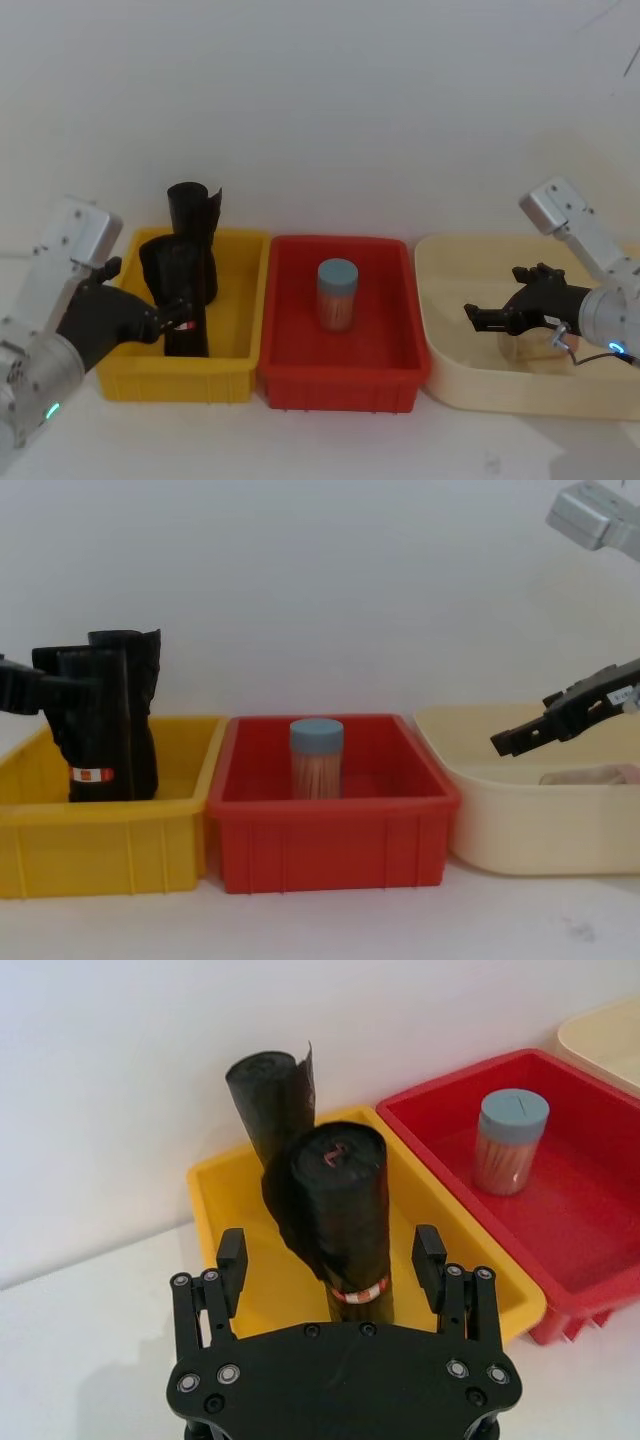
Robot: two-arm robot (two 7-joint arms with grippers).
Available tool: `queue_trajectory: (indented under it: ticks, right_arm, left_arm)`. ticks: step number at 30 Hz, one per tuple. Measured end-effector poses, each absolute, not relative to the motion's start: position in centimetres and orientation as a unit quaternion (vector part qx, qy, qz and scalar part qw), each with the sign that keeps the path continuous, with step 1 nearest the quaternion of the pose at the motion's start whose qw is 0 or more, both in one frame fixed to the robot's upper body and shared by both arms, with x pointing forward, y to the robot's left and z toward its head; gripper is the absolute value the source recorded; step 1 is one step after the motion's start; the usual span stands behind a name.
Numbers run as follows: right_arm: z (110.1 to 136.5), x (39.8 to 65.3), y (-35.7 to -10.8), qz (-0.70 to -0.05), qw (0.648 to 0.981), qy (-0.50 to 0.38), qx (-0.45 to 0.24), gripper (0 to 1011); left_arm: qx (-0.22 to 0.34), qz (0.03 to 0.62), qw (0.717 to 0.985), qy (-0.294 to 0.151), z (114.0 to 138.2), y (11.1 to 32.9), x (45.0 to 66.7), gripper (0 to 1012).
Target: Pick up the garbage bag with the one hand and transfer it to the other hand.
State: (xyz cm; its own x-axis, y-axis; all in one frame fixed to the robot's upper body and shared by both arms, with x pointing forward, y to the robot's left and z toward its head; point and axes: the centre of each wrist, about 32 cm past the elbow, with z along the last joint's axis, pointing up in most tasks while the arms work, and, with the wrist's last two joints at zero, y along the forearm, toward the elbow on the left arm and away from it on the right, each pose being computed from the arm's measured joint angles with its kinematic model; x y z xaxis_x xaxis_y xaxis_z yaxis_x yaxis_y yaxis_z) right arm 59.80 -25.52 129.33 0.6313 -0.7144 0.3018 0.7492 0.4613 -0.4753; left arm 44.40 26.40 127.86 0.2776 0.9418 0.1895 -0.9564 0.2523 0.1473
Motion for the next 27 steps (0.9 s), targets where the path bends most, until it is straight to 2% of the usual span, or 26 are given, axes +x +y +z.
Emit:
queue_trajectory:
  ticks: [10, 27]
  right_arm:
    - [129.3, 59.8, -25.5, -0.428, 0.854, -0.030, -0.293, 1001]
    - [129.3, 59.8, -25.5, -0.428, 0.854, -0.030, -0.293, 1001]
  left_arm:
    - [0.111, 0.594, 0.796, -0.028, 128.4, 26.5, 46.6, 1001]
    - [0.112, 0.571, 0.812, 0.036, 129.1, 26.1, 50.0, 1001]
